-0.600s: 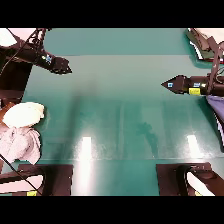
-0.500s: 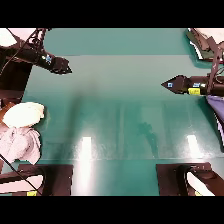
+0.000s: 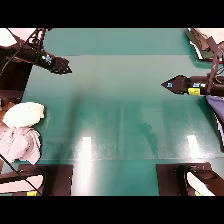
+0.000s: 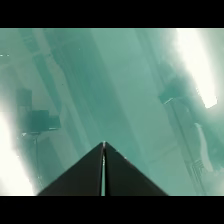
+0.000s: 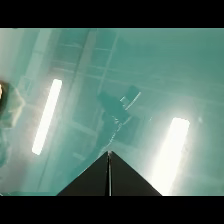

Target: Fold the shirts.

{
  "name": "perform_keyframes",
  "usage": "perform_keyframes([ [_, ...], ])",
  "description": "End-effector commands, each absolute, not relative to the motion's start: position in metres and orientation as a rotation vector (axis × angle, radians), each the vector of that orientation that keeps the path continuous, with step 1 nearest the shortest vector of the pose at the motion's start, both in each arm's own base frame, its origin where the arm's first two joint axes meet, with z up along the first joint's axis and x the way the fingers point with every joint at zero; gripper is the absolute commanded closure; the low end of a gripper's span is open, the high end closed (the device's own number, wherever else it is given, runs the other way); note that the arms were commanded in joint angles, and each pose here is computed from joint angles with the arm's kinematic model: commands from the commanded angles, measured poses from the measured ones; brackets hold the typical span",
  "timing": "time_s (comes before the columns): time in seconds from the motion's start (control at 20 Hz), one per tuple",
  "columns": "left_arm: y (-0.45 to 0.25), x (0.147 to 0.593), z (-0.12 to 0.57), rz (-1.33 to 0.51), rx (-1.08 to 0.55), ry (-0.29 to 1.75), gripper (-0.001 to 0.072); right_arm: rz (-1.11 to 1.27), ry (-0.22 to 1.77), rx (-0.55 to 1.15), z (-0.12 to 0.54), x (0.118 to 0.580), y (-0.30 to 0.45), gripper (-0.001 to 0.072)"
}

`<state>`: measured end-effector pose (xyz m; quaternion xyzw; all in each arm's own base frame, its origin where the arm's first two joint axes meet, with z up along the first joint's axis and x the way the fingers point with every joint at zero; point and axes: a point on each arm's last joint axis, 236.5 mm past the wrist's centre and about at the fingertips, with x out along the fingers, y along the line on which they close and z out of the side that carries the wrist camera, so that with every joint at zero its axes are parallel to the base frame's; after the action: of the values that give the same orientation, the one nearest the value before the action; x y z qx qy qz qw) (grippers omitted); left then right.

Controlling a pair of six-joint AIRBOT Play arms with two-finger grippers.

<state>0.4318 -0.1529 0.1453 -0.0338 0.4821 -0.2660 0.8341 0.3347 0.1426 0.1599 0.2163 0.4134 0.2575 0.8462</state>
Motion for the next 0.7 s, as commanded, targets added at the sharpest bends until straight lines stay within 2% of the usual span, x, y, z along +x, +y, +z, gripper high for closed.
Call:
perform_keyframes([
  [0.0, -0.153, 0.436, 0.147, -0.558, -0.073, 1.005, 0.0684, 0.544, 0.872, 0.456, 0.160, 0.335, 0.143, 0.0691],
  [0.05, -0.152, 0.442, 0.151, -0.547, -0.076, 0.976, 0.0684, 0.544, 0.872, 0.456, 0.160, 0.335, 0.143, 0.0691],
  [0.15, -0.137, 0.431, 0.150, -0.486, -0.068, 1.042, 0.0685, 0.544, 0.873, 0.456, 0.160, 0.335, 0.143, 0.0691],
  [0.45, -0.006, 0.372, 0.145, -0.002, 0.215, 1.122, 0.0682, 0.544, 0.875, 0.454, 0.160, 0.334, 0.143, 0.0691],
  [0.5, 0.015, 0.355, 0.131, 0.076, 0.254, 1.163, 0.0582, 0.543, 0.872, 0.454, 0.160, 0.335, 0.143, 0.0691],
  [0.55, 0.034, 0.340, 0.115, 0.151, 0.296, 1.203, 0.0325, 0.544, 0.873, 0.454, 0.160, 0.335, 0.143, 0.0691],
  [0.6, 0.055, 0.326, 0.099, 0.232, 0.346, 1.240, 0.0160, 0.544, 0.874, 0.454, 0.160, 0.334, 0.143, 0.0691],
  [0.65, 0.073, 0.315, 0.082, 0.304, 0.389, 1.265, 0.0159, 0.544, 0.873, 0.454, 0.160, 0.335, 0.143, 0.0691],
])
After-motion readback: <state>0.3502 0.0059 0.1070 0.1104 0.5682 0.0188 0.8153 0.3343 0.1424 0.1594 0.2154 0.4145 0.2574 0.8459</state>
